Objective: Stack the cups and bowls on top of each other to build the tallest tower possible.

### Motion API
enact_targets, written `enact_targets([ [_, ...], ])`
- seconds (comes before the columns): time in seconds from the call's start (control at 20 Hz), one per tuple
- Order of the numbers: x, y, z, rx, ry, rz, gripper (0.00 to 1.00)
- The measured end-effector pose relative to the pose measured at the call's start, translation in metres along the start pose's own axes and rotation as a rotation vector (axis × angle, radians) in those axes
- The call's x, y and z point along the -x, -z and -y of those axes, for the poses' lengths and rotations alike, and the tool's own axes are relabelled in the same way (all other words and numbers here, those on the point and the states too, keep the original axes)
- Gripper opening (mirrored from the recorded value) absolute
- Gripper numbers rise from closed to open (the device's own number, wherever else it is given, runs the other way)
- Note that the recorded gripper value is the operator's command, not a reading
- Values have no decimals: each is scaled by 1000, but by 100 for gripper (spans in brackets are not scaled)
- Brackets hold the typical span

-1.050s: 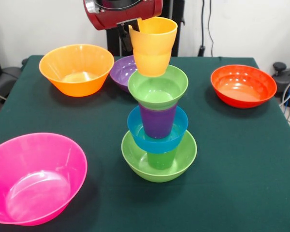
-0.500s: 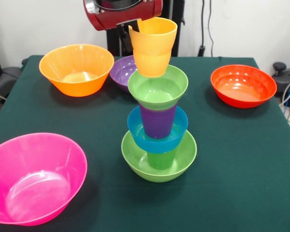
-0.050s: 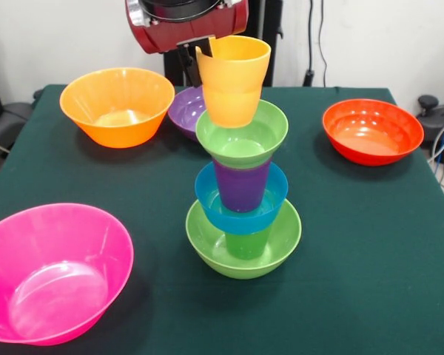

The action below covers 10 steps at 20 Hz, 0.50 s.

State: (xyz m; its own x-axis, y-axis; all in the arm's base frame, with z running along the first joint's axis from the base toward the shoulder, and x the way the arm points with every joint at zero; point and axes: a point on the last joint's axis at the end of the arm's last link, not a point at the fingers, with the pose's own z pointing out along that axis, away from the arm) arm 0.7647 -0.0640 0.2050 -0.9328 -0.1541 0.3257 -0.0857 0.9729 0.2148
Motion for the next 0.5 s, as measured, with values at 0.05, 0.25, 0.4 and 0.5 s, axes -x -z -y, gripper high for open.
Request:
enact_targets([
  [0.05,0,0,0,-1,0,3,0],
  [0.25,1,0,0,-1,0,5,0],
  [0.4,0,-1,0,-1,0,3,0],
  [0.5,0,-2,0,0,1,0,0],
])
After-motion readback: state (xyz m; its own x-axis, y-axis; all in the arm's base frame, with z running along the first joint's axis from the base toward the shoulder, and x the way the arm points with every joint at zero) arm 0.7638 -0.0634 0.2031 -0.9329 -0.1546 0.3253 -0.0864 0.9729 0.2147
